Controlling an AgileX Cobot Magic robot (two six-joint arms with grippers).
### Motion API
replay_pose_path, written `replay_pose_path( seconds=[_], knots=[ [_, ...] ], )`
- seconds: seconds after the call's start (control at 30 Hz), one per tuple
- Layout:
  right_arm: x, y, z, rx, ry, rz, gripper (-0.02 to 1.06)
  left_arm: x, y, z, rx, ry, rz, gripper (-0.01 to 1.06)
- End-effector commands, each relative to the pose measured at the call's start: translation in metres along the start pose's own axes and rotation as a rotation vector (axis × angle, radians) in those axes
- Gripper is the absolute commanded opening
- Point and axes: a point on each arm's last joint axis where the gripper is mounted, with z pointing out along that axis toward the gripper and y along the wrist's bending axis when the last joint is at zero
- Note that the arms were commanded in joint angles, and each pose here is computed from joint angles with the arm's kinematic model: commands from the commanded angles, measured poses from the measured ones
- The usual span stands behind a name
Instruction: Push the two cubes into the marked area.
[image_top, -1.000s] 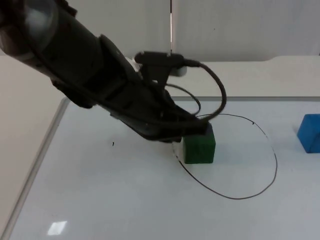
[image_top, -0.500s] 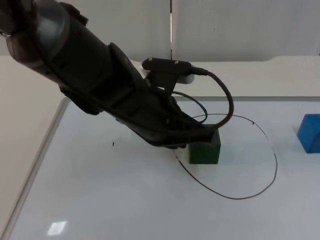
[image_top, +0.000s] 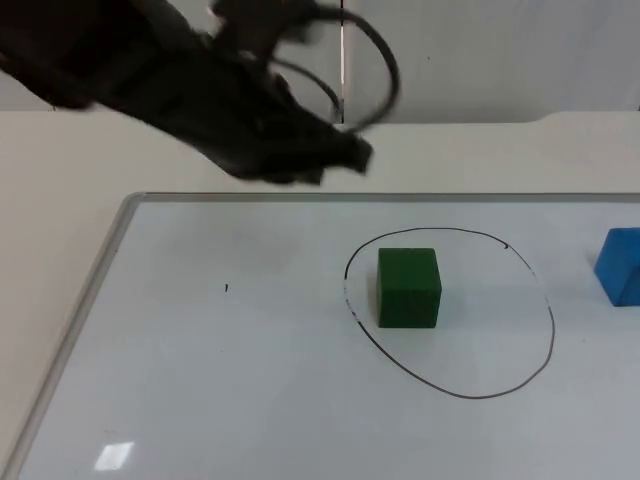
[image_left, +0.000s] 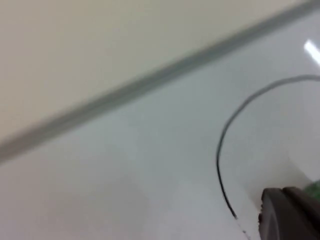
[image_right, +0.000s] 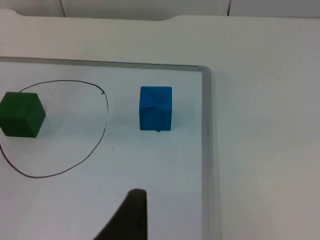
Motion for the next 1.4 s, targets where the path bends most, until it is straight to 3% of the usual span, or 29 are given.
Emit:
replay_pose_path(
  seconds=[0.0, 0.13, 0.37, 0.73, 1.0, 1.37],
  knots=[
    [0.000, 0.000, 0.000, 0.010, -0.006, -0.012, 1.05, -0.015, 0.008, -0.029, 0.015, -0.040, 0.006, 0.00],
    [0.000, 0.000, 0.000, 0.010, -0.006, -0.012, 1.05, -0.037, 0.018, -0.082, -0.010, -0.151, 0.013, 0.00],
    [0.000, 0.000, 0.000, 0.010, -0.006, -0.012, 1.05, -0.047, 0.013, -0.132, -0.047, -0.255, 0.056, 0.00],
    [0.000, 0.000, 0.000, 0.010, -0.006, -0.012, 1.05, -0.015, 0.002, -0.186, -0.080, -0.324, 0.047, 0.00],
    [0.000, 0.000, 0.000, 0.010, -0.006, -0.012, 1.05, 0.008, -0.002, -0.208, -0.099, -0.301, 0.008, 0.00],
    [0.000, 0.000, 0.000, 0.010, -0.006, -0.012, 1.05, 0.047, -0.012, -0.247, -0.106, -0.302, 0.053, 0.00]
  ],
)
